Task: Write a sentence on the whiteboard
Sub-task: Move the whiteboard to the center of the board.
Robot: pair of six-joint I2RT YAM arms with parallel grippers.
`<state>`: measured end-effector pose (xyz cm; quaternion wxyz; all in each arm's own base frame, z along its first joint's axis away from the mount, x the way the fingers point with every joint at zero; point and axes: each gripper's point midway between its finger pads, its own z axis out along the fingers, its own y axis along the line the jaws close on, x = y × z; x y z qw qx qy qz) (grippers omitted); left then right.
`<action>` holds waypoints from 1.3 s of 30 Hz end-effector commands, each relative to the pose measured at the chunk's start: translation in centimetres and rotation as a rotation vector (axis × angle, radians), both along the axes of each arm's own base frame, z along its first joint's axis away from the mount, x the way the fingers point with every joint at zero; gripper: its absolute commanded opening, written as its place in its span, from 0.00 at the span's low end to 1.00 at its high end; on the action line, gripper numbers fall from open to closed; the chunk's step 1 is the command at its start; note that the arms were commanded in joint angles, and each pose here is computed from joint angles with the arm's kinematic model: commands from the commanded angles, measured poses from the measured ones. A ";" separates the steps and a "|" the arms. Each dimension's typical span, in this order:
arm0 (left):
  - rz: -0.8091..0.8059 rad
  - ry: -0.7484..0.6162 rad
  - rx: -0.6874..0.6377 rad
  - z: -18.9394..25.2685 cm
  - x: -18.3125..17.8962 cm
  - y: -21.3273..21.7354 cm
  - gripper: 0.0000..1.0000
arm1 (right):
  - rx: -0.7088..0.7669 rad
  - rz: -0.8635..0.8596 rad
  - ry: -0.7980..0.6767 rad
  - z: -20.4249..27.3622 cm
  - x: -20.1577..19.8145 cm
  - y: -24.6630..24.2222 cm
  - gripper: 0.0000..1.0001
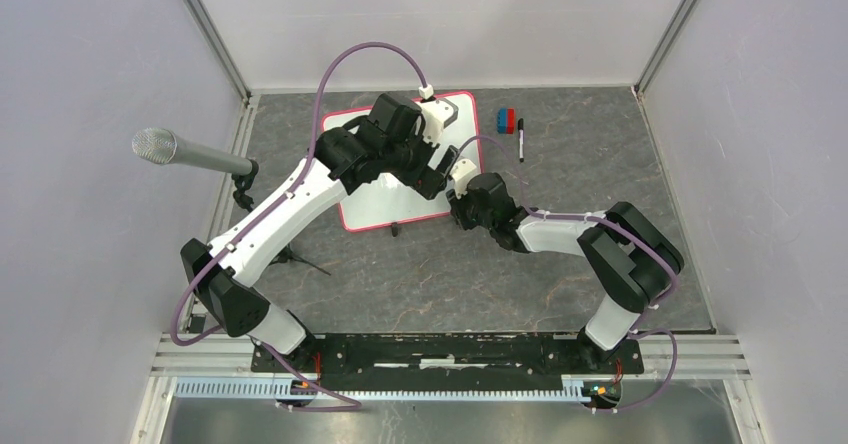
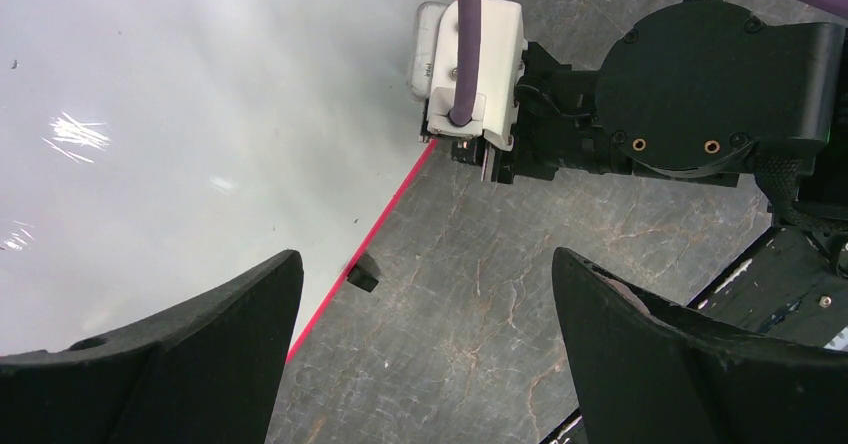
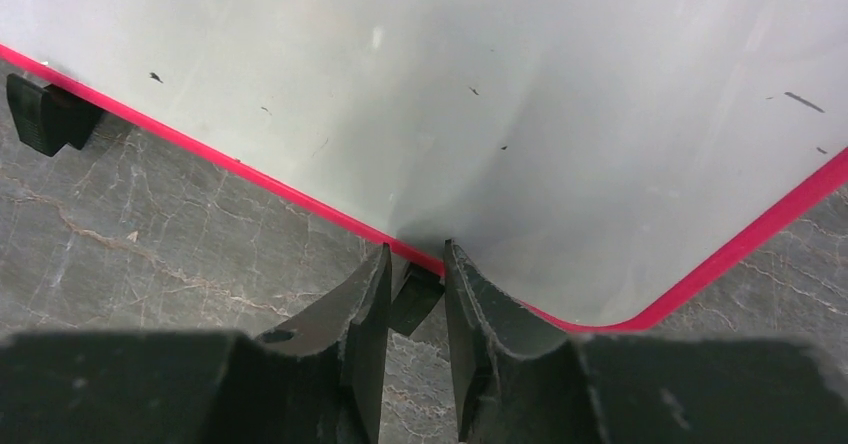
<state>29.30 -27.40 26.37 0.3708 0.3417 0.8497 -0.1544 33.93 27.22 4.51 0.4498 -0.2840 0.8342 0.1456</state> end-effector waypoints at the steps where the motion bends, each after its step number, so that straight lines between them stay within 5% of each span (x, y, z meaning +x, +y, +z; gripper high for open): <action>1: 0.030 -0.052 -0.063 2.1 0.3 -0.1 1.00 | -0.067 -0.016 0.031 -1.3 -0.6 -1.5 0.28; 9: 0.023 -0.054 -0.062 2.2 0.4 -0.2 1.00 | -0.101 0.006 0.074 -1.9 -1.6 -2.0 0.00; 21: -0.007 -0.043 -0.070 2.3 0.0 -0.5 1.00 | -0.132 0.111 0.071 -1.7 -4.8 -4.0 0.00; 29: -0.034 -0.055 -0.064 2.4 -0.1 -0.6 1.00 | -0.155 0.070 0.025 -0.7 -2.9 -6.6 0.00; 31: -0.037 -0.054 -0.065 2.3 -0.1 -0.7 1.00 | -0.156 0.073 0.019 -0.4 -2.8 -6.8 0.09; 35: -0.043 -0.054 -0.067 2.4 -0.2 -0.7 1.00 | -0.125 0.091 0.010 0.3 -3.5 -6.7 0.56; 39: -0.045 -0.050 -0.068 2.3 -0.3 -0.8 1.00 | -0.107 0.077 0.007 0.7 -4.1 -7.0 0.58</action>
